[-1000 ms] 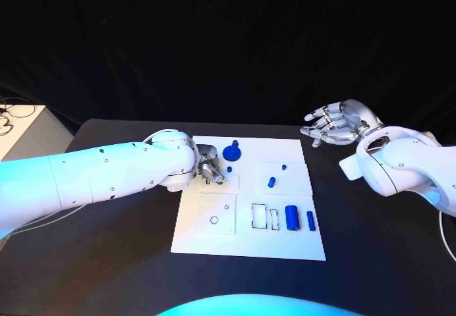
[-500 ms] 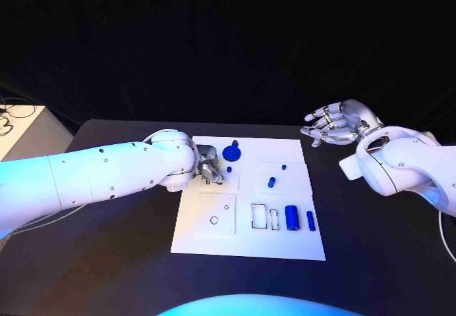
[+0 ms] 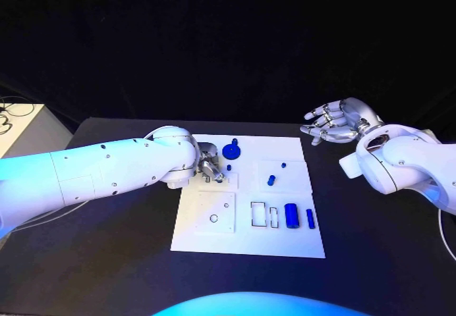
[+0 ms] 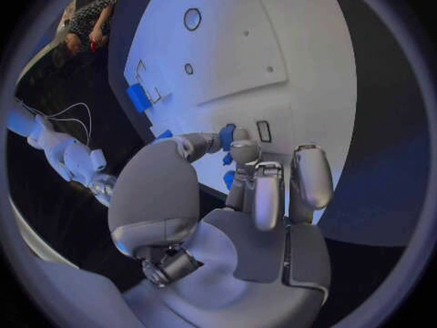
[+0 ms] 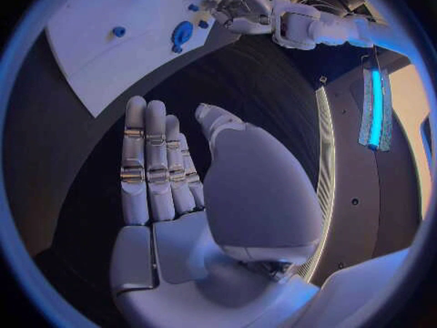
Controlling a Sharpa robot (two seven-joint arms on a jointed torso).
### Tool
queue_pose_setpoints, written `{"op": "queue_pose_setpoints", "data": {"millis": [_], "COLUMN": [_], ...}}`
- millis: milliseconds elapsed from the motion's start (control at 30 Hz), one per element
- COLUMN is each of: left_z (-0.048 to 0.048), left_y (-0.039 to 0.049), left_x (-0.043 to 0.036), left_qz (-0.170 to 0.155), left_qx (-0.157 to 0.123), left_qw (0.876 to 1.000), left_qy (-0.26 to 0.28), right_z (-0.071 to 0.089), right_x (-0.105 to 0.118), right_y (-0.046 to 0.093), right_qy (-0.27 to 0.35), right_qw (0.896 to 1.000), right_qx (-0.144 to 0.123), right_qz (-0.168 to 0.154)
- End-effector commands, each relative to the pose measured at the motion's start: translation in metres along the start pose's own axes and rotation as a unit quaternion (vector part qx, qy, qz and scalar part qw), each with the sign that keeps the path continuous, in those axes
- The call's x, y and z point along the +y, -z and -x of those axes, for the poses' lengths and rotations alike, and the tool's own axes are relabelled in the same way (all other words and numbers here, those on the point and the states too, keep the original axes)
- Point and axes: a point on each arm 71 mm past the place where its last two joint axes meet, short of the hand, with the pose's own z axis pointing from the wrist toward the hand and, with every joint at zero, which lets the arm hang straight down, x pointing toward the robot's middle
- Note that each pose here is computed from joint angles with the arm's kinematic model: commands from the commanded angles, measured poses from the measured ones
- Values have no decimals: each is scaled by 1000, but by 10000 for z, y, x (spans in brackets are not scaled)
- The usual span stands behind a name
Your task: Assemble the parts on the task board
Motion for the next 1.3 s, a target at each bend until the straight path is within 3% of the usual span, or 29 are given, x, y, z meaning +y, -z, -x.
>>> {"op": "queue_pose_setpoints", "data": {"millis": [33, 633, 1300], "left_z": [-90, -71, -44], "left_y": [-18, -54, -46], "left_x": [-46, -47, 14], "left_qz": [-7, -3, 4], "left_qx": [29, 27, 13], "left_qw": [1000, 1000, 1000], "left_qy": [-4, -3, -13], "right_z": [-20, -26, -6], "right_x": [12, 14, -4], "right_y": [2, -1, 2], "right_qy": [-1, -4, -3], "right_qw": [1000, 1000, 1000], "right_qx": [12, 15, 14], "right_qz": [6, 7, 4]}}
